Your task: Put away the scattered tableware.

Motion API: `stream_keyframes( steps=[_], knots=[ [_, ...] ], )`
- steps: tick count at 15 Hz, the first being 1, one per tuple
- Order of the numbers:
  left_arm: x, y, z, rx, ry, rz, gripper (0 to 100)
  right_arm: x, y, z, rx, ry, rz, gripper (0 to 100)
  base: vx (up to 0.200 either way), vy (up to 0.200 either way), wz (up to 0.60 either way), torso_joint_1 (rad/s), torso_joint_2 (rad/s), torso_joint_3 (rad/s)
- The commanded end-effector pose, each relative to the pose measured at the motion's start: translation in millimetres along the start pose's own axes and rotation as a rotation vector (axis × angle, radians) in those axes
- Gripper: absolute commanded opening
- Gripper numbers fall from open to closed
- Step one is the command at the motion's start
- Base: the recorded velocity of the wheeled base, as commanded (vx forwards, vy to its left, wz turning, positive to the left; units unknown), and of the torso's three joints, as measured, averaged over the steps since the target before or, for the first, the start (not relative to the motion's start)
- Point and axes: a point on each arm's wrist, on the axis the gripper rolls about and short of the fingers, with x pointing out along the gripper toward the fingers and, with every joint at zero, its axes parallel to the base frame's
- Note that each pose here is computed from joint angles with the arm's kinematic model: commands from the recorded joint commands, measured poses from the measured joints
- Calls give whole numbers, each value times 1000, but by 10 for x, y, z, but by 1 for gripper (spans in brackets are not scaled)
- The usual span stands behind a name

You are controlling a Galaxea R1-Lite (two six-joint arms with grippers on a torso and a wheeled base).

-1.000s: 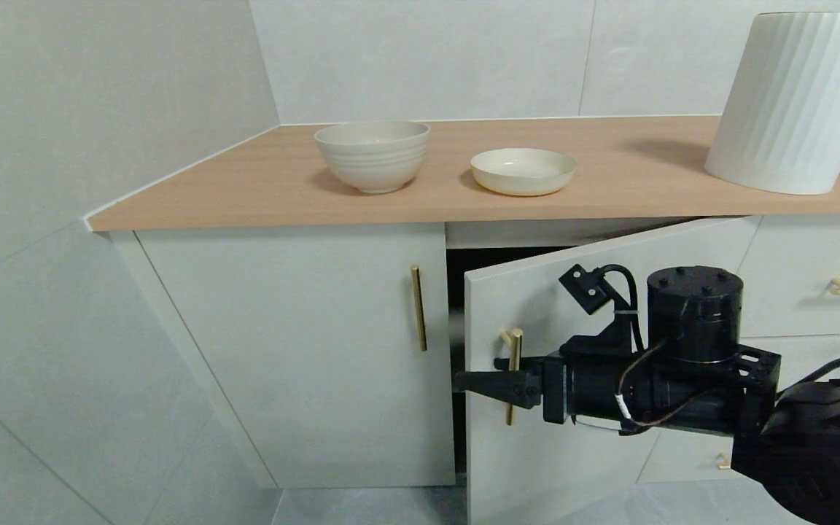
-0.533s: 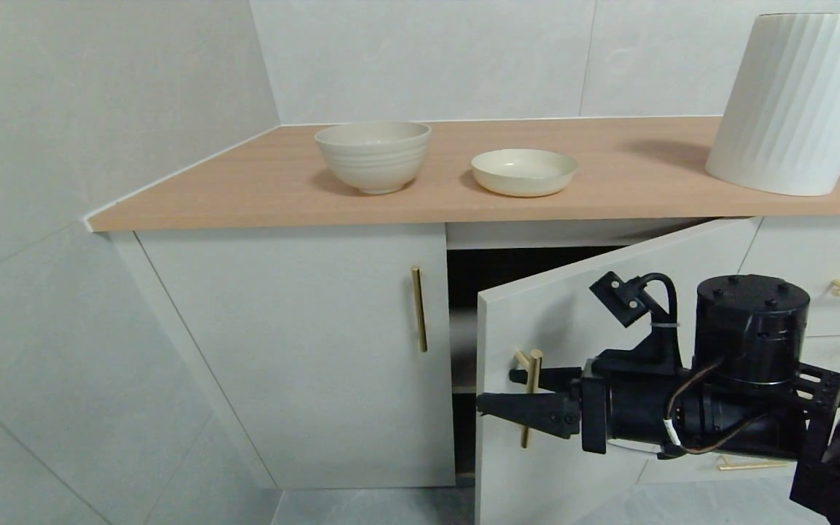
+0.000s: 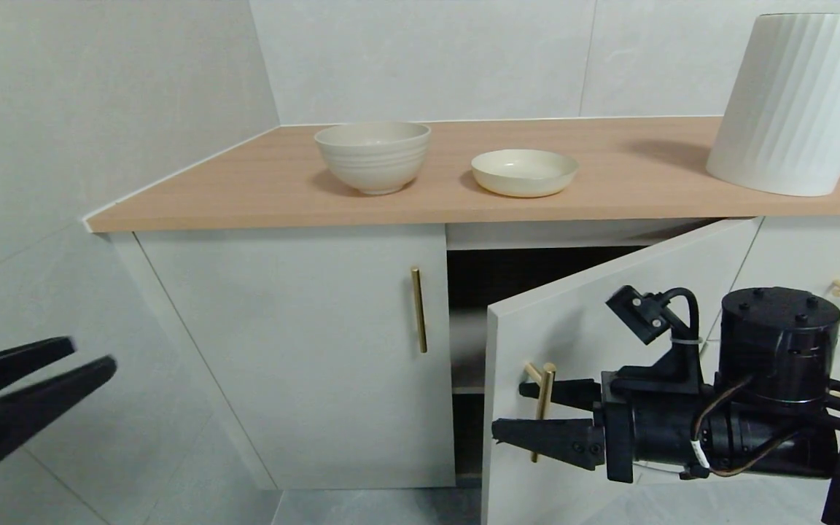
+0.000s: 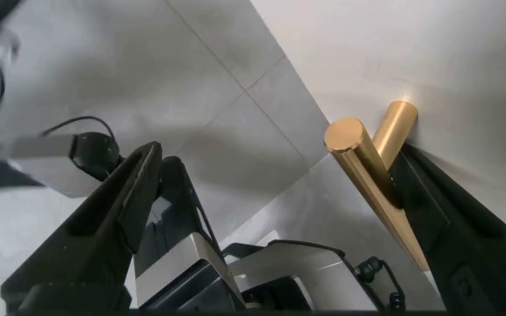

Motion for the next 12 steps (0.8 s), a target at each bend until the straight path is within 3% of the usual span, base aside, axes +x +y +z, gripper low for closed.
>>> stream_keyframes(
  steps=[1,2,3,4,6,8,10,12],
  knots=[
    [988,-192,117,-122,169,-230,0,-10,-2,-21,6,8,-2,100,0,0,0,0,0,0],
    [1052,-277,110,-168,194,-270,0,-14,-6,-24,8,8,-4,100,0,0,0,0,0,0],
    [1192,-443,71,-263,255,-339,0,-39,-11,-2,5,-3,-11,100,0,0,0,0,0,0],
    [1261,-505,24,-308,290,-368,0,-61,6,12,2,-10,-8,100,0,0,0,0,0,0],
    [1414,-560,-111,-367,382,-414,0,-98,8,27,-1,-21,-14,100,0,0,0,0,0,0],
    [1547,-586,-220,-390,445,-471,0,-107,5,15,1,-18,-17,100,0,0,0,0,0,0],
    [1716,-630,-304,-389,450,-500,0,-124,22,25,-4,-24,-15,100,0,0,0,0,0,0],
    [1840,-750,-371,-373,452,-538,0,-144,42,37,-9,-31,-12,100,0,0,0,0,0,0]
  ],
)
